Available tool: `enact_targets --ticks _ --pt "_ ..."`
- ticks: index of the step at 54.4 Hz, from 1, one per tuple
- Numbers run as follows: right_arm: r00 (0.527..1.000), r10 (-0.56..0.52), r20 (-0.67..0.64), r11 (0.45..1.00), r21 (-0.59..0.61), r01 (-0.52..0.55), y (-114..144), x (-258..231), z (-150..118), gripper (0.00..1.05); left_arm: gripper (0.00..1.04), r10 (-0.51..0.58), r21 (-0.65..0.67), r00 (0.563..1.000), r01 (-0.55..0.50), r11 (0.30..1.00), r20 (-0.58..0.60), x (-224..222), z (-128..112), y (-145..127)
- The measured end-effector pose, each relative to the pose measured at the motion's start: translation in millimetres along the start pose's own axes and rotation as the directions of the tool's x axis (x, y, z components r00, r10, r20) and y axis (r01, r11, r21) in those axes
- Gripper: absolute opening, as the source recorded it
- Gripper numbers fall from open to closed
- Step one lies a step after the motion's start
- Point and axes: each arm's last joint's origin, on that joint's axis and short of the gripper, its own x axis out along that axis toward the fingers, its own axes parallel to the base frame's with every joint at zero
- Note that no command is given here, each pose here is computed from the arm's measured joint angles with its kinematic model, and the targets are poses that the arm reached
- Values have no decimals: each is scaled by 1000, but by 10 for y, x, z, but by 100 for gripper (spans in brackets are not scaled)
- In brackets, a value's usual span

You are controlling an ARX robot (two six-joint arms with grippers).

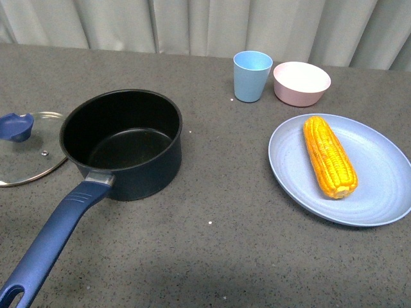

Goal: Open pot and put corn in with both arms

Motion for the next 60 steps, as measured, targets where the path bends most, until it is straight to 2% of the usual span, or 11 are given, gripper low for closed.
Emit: enact_targets --ticks 26,60 --pt "1000 0 0 1000 0 0 0 0 0 96 4 0 0 1000 0 1000 19 -456 55 -1" --pt "1000 0 0 1000 0 0 0 0 0 96 4 0 0 999 0 1000 37 -678 109 -1"
